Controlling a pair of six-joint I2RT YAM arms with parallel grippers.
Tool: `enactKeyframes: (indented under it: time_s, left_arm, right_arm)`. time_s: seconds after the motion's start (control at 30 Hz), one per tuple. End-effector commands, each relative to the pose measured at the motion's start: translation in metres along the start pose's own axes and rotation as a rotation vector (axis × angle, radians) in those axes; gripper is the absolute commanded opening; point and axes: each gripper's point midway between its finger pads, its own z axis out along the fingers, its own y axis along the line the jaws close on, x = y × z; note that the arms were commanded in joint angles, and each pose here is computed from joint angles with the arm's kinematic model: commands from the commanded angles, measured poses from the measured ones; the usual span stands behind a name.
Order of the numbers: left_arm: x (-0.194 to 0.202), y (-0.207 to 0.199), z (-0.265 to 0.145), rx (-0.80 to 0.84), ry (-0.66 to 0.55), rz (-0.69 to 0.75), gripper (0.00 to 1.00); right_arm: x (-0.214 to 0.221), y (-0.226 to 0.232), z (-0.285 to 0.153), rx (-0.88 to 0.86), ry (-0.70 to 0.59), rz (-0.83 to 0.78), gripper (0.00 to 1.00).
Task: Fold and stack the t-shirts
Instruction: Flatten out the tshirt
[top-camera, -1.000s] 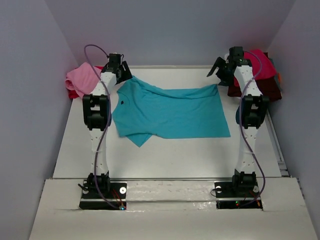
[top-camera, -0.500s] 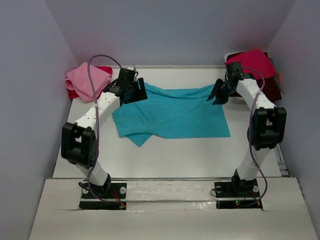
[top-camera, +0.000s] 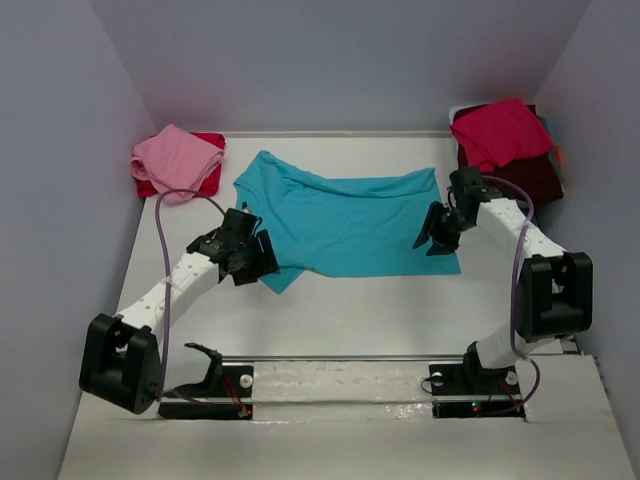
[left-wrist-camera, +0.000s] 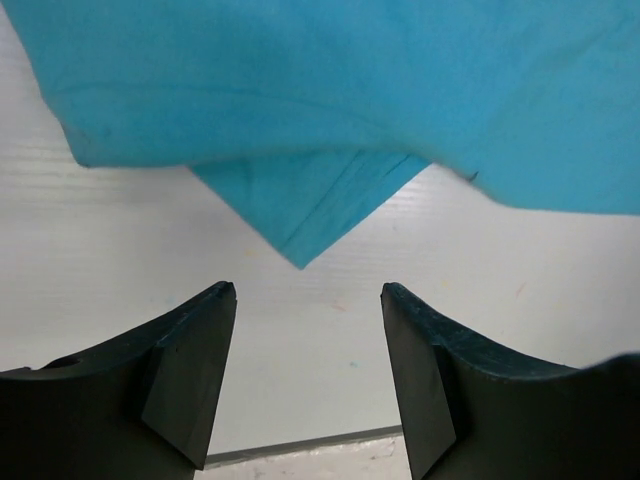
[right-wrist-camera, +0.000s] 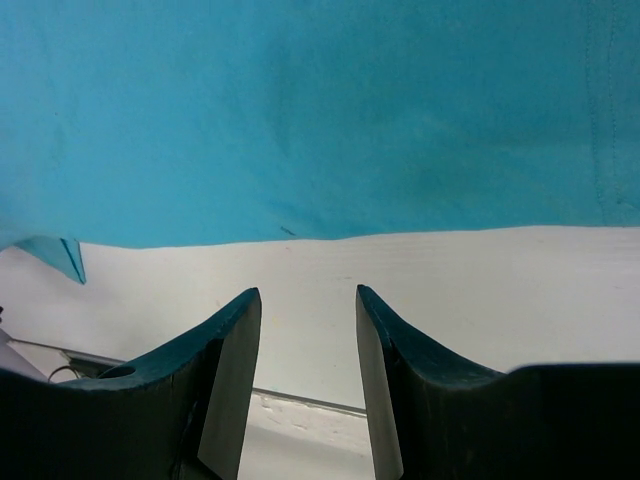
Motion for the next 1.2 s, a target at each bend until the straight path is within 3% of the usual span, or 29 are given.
enactKeyframes:
  time_s: [0.0,0.33,0.77,1.17]
  left_arm:
    - [0.023,-0.001,-0.014,0.078,0.007,-0.058,0.71]
    - [0.061,-0.01,0.001,0.206,0.123,-0.112,0.68]
    - [0.059,-0.021,0.018,0.251,0.141,-0.139,0.68]
    - [0.047,0.002,0.023,0.196,0.123,-0.18,0.68]
  right_arm:
    - [-0.007,0.006,-0.009,-0.051,-0.067,-0.031,0.49]
    - [-0.005,0.006,-0.013,-0.052,-0.075,-0.035,0.49]
    - [0.0,0.005,-0.019,-0.054,-0.085,-0.037,0.49]
    - [-0.003,0.006,-0.014,-0.054,-0.076,-0.038,0.49]
